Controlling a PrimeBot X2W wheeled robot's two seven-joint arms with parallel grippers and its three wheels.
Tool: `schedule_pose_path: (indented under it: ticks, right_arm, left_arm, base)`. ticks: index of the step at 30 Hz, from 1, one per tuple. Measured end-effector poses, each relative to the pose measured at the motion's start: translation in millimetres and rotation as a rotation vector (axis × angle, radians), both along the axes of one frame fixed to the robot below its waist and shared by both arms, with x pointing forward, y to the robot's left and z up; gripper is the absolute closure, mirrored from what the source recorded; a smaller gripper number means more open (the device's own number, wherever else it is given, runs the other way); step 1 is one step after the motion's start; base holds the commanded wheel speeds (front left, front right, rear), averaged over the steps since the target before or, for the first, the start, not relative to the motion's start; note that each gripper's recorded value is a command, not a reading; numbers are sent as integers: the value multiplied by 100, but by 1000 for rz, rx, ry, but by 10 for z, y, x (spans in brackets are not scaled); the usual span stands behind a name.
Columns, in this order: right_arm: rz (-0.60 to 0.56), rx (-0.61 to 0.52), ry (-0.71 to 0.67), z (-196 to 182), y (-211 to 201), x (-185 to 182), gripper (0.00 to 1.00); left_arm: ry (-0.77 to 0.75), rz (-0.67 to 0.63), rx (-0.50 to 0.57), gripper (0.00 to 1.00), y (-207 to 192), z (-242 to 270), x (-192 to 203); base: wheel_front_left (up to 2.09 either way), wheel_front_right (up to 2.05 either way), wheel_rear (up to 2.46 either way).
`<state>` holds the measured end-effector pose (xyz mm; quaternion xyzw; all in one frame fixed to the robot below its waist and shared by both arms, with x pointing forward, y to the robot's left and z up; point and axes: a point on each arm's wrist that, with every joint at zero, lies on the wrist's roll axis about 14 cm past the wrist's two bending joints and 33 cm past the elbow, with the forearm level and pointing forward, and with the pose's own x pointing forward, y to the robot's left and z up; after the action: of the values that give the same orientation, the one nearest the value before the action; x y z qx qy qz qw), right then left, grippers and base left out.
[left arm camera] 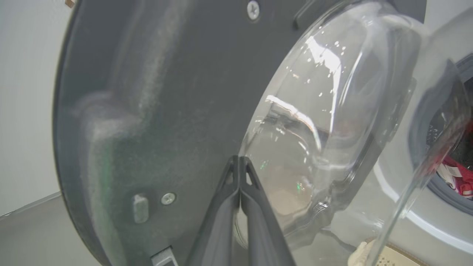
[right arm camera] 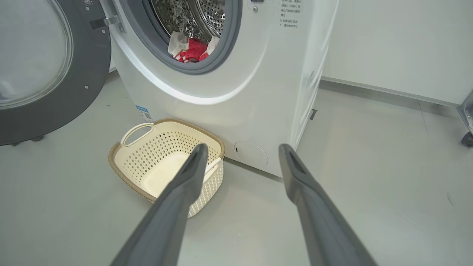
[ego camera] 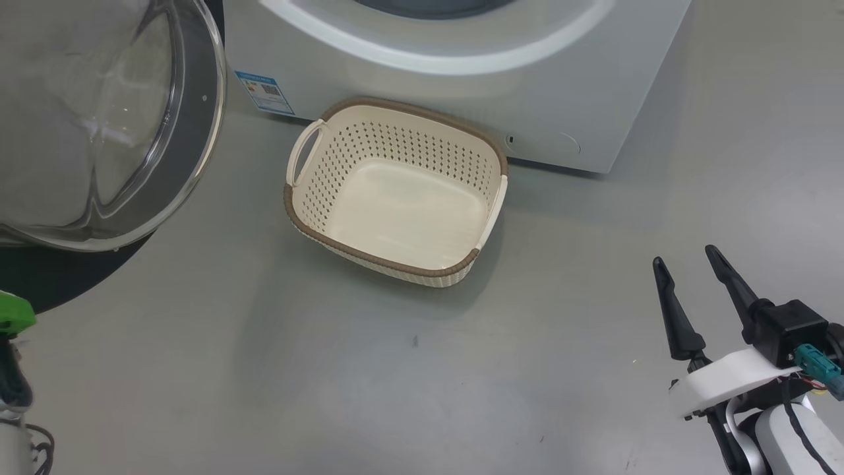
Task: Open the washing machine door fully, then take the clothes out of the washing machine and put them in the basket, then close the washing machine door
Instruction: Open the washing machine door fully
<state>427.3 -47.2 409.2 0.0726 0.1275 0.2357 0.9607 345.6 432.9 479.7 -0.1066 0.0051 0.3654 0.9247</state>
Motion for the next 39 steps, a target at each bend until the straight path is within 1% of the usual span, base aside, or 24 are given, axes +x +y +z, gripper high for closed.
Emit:
schedule_pose_path:
  ticks: [5, 13, 23, 25, 33, 39]
  right_arm:
    - [-24, 18, -24, 118, -12, -33, 0]
    - [-58, 45, -77, 363, -33, -118, 0]
    - [-145, 73, -151, 676, -253, -284, 0]
    - [-154, 73, -153, 689, -280, -313, 0]
    - [-221, 77, -179, 790, -494, -495, 0]
    - [-280, 72, -190, 819, -673, -610, 0]
  left_arm:
    - [-5, -76, 16, 100, -188, 38, 49]
    - [0, -189, 22, 100, -492, 9, -3]
    - [-48, -363, -33, 100, -1123, -32, 6]
    - [-52, -377, -37, 100, -1175, -35, 3]
    - [-109, -482, -69, 100, -1606, 39, 48]
    - [-140, -596, -86, 100, -2027, 88, 112]
  base:
    - [0, 0, 0]
    - [0, 0, 0]
    - [0, 0, 0]
    - [0, 0, 0]
    - [0, 0, 0]
    - [0, 0, 0]
